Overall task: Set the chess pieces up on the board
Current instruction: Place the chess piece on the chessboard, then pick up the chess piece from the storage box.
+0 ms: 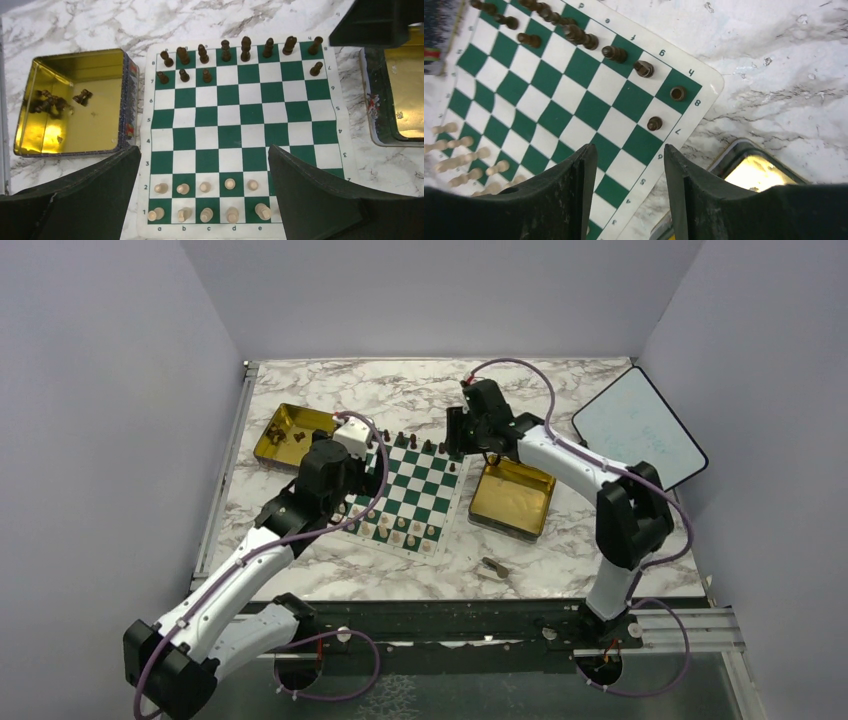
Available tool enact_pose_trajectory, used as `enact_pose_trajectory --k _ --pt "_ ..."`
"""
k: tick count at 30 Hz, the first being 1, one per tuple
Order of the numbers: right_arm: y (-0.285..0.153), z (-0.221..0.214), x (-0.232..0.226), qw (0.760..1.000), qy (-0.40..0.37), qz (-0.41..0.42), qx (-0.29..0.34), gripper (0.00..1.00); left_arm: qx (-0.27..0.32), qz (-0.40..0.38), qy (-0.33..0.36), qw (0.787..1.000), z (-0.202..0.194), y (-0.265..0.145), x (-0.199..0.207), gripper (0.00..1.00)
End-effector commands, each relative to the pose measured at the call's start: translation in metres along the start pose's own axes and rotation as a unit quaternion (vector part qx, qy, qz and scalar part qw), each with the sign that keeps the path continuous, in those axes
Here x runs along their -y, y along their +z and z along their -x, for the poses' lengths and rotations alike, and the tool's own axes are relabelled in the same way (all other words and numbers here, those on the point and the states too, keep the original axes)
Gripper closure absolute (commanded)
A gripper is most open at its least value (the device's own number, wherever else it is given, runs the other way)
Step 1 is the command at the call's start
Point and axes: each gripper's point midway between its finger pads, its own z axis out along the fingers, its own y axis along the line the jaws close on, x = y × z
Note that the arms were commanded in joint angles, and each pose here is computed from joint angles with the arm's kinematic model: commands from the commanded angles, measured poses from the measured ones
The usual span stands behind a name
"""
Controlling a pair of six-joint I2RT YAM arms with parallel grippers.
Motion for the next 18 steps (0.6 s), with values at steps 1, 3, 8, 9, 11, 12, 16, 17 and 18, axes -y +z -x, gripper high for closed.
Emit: enact_pose_trajectory --k 1,3,8,9,11,12,16,17,18 --pt "-0.037 0.015 -0.014 0.998 -0.005 0.04 0.043 0.43 -0.038 0.016 -0.027 0.999 -0.004 0.012 0.001 0.02" --pt "-0.047 0.015 -0.016 0.997 -0.006 0.05 0.054 0.42 -0.053 0.022 -0.032 0.998 -0.008 0.018 -0.002 0.05" --pt "-0.074 0.012 -0.021 0.993 -0.028 0.086 0.078 0.41 -0.071 0.055 -0.089 0.992 -0.006 0.031 -0.034 0.15" --pt "-0.08 0.014 -0.023 0.991 -0.031 0.092 0.088 0.41 -0.071 0.065 -0.106 0.99 -0.006 0.034 -0.048 0.19" --pt "-0.09 0.016 -0.024 0.989 -0.036 0.102 0.103 0.41 -0.077 0.085 -0.126 0.985 -0.007 0.042 -0.07 0.24" --pt "-0.095 0.017 -0.026 0.987 -0.039 0.11 0.11 0.41 -0.08 0.098 -0.131 0.983 -0.008 0.046 -0.081 0.26" --pt "-0.119 0.018 -0.035 0.978 -0.05 0.149 0.137 0.41 -0.092 0.141 -0.145 0.975 -0.011 0.065 -0.123 0.33" --pt "-0.123 0.017 -0.038 0.976 -0.053 0.158 0.141 0.41 -0.087 0.135 -0.146 0.976 -0.008 0.072 -0.13 0.35" --pt "-0.126 0.017 -0.039 0.974 -0.054 0.165 0.144 0.41 -0.078 0.121 -0.143 0.979 -0.005 0.08 -0.134 0.36"
